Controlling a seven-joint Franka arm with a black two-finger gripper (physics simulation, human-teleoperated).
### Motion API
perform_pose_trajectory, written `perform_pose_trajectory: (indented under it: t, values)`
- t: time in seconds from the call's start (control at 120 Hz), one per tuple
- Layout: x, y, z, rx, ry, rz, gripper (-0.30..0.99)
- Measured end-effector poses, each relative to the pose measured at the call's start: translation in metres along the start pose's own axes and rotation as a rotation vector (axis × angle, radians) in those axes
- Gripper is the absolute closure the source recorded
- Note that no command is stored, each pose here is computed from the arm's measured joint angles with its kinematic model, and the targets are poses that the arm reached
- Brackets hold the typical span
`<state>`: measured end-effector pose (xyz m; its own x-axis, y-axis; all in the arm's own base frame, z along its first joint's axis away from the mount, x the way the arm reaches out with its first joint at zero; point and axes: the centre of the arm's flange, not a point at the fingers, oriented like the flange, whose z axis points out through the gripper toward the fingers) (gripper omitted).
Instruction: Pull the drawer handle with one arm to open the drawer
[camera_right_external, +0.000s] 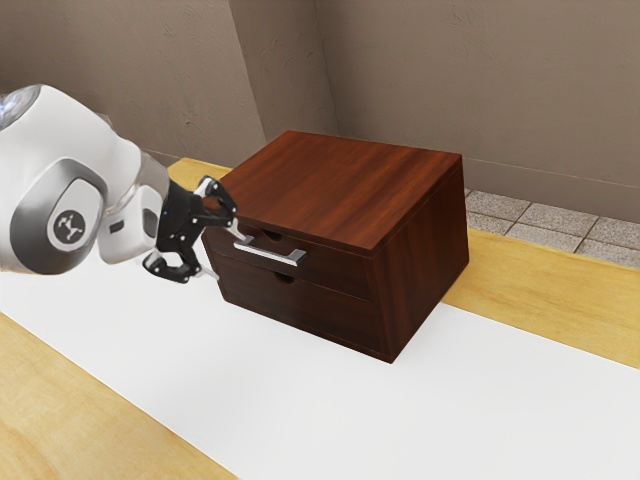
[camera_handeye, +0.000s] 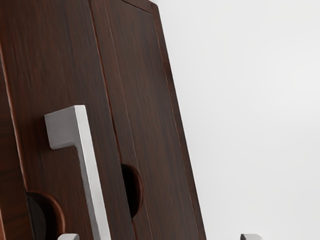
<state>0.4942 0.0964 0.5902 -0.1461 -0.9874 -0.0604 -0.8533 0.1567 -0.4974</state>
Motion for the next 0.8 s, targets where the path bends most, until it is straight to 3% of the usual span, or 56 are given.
perform_pose_trajectory:
  t: [0.258,0.8]
  values:
    - [-0.003,-0.016,0.012,0.007,0.009,-0.071,0.36]
    - [-0.001,-0.021,0.057,-0.043,0.072,-0.266,0.41]
